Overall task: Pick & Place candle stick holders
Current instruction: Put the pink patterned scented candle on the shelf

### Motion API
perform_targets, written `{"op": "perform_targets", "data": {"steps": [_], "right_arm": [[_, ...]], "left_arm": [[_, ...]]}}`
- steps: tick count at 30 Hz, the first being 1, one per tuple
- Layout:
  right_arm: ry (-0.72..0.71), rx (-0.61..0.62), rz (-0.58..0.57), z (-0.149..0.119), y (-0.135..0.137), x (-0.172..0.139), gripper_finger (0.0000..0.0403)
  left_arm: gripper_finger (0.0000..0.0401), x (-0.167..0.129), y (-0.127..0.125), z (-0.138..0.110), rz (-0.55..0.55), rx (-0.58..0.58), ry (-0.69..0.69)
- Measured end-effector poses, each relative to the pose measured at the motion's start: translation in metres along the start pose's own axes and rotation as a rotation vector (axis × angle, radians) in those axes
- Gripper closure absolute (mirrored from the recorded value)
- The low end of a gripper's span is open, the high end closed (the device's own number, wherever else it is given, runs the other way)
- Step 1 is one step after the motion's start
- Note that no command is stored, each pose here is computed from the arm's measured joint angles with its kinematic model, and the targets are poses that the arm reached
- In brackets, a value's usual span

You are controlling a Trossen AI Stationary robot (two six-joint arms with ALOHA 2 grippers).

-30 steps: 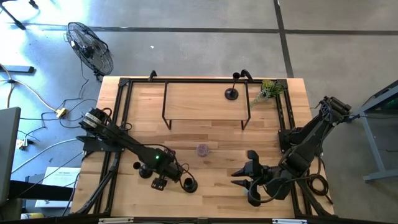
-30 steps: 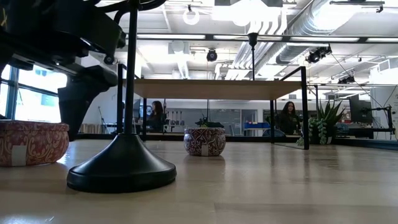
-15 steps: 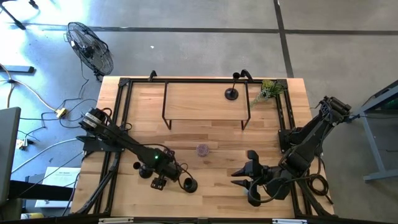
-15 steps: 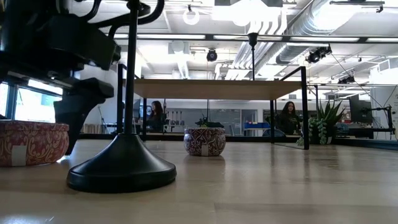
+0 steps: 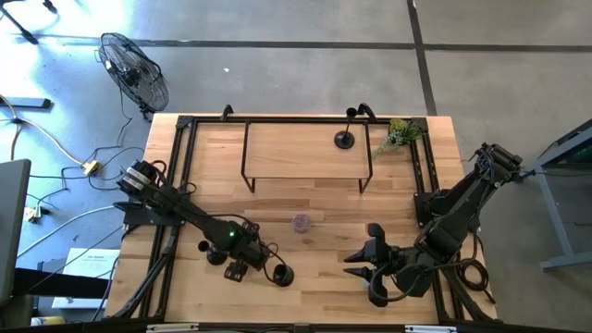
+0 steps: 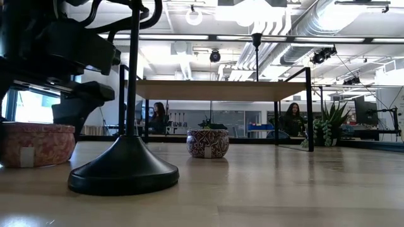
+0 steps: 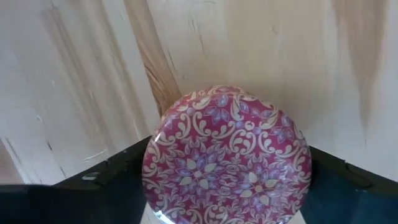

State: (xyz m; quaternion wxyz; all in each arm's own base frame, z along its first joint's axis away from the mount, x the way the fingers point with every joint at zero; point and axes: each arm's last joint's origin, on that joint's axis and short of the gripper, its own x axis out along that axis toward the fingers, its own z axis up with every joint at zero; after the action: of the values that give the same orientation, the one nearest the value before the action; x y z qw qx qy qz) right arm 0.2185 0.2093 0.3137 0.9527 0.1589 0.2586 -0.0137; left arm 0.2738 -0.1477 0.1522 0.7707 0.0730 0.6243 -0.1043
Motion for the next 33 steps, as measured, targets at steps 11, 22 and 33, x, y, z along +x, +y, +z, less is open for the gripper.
{"op": "perform_targets", "data": {"steps": [11,22,33], "right_arm": [[-0.001,-0.001,-0.001,0.0,0.0,0.0,0.03],[-0.002,-0.01,0.0,0.0,0.001,0.0,0.0301],[-0.016,-0.032,0.02,-0.008,0.009,-0.009,0.0315]], "left_arm": [[0.0111,0.0,0.0,0.003,0.02,-0.019,-0.034],[0.0111,-0.008,0.0,0.004,0.026,-0.076,0.008],[0.0111,-0.059,-0.003,0.022,0.06,-0.11,0.11]]}}
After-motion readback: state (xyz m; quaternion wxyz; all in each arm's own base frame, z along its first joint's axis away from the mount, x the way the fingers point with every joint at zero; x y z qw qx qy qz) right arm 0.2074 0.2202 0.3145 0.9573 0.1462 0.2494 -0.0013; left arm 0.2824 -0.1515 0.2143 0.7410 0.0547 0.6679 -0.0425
